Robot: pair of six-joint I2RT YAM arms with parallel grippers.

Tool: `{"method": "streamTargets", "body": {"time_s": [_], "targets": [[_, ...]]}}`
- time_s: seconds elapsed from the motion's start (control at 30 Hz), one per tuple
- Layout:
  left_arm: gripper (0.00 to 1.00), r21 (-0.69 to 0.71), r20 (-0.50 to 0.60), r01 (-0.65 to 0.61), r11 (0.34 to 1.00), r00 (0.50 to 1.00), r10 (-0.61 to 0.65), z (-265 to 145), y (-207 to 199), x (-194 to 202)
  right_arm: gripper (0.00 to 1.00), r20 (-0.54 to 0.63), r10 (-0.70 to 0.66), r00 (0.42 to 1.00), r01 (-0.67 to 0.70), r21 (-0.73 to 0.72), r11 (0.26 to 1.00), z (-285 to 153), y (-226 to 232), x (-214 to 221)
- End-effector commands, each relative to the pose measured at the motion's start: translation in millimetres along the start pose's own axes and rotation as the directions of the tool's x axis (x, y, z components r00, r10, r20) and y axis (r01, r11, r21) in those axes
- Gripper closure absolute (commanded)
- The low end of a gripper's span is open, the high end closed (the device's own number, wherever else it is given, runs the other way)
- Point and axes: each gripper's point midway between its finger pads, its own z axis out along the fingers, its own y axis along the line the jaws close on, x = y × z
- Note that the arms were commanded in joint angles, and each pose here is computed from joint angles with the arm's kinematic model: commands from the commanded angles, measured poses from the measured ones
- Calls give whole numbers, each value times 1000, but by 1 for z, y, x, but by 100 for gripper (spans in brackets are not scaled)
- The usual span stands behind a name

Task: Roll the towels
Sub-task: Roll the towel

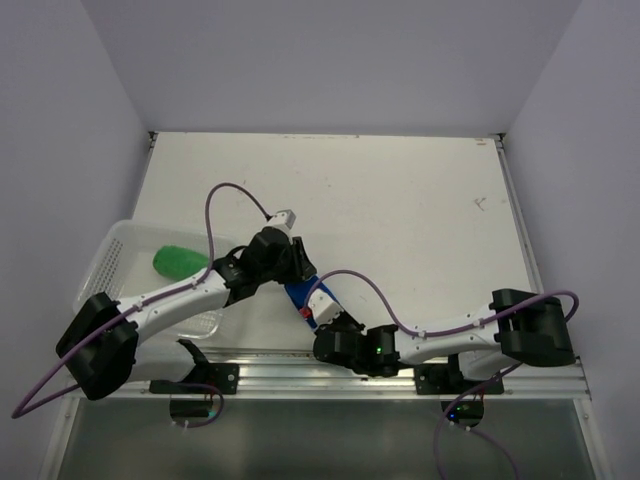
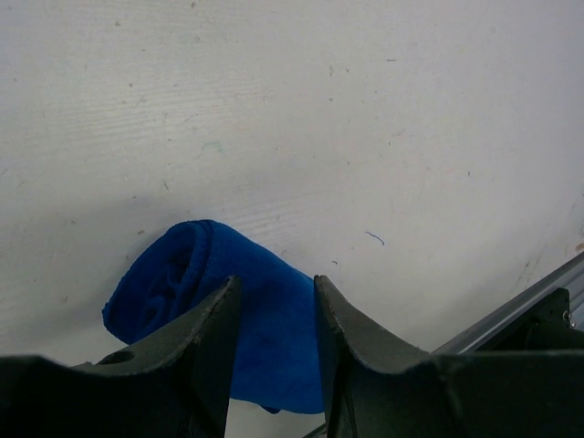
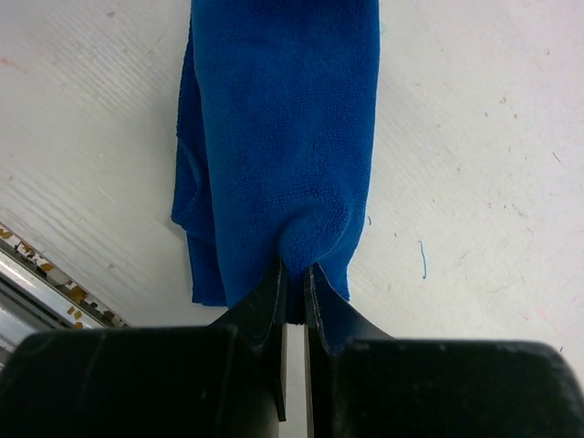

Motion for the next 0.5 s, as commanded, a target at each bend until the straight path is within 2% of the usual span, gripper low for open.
{"method": "streamTargets", "body": {"time_s": [0.0, 0.23, 0.43, 0.47], "targets": [[59, 30, 14, 10, 1000, 1000, -11, -6, -5, -1, 100, 37, -2, 999, 2, 17, 1000, -2, 8, -17], [60, 25, -15, 0, 1000, 1000, 1, -9, -2, 16, 100, 28, -12, 1000, 12, 0, 1000, -2, 18, -14], [60, -15, -44, 17, 1000, 999, -18, -9, 17, 40, 91, 26, 3, 1000, -3, -15, 1000, -3, 21, -17], [60, -27, -44, 21, 999, 999, -22, -9, 23, 44, 87, 24, 9, 1000, -9, -18, 1000, -4, 22, -18]]}}
